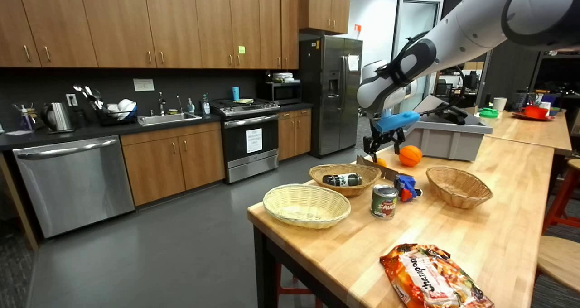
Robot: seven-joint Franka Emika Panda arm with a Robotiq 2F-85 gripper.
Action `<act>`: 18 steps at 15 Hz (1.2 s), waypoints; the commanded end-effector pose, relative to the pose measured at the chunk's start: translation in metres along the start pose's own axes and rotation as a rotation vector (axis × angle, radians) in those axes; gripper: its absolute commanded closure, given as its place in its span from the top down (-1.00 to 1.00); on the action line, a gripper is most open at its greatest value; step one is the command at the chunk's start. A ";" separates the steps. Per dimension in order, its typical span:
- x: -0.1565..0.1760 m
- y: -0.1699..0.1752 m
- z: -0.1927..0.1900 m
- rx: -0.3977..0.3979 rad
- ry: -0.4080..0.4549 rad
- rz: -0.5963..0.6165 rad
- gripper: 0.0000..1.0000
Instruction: Put the orange inside the dish
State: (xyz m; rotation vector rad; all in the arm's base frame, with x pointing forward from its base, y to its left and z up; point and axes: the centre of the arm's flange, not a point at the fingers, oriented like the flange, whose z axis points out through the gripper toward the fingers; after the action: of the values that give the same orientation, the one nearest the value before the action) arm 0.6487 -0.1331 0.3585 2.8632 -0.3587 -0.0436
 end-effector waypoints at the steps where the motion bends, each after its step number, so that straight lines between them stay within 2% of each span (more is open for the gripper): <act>1: 0.005 0.003 -0.001 0.002 0.000 -0.011 1.00; 7: 0.006 0.004 -0.002 -0.006 0.014 -0.016 1.00; 13: 0.008 0.008 -0.002 -0.095 0.087 -0.065 1.00; 18: 0.010 0.010 0.001 -0.127 0.104 -0.075 1.00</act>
State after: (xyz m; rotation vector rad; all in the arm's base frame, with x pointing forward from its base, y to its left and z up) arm 0.6557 -0.1426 0.3616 2.7700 -0.2536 0.0486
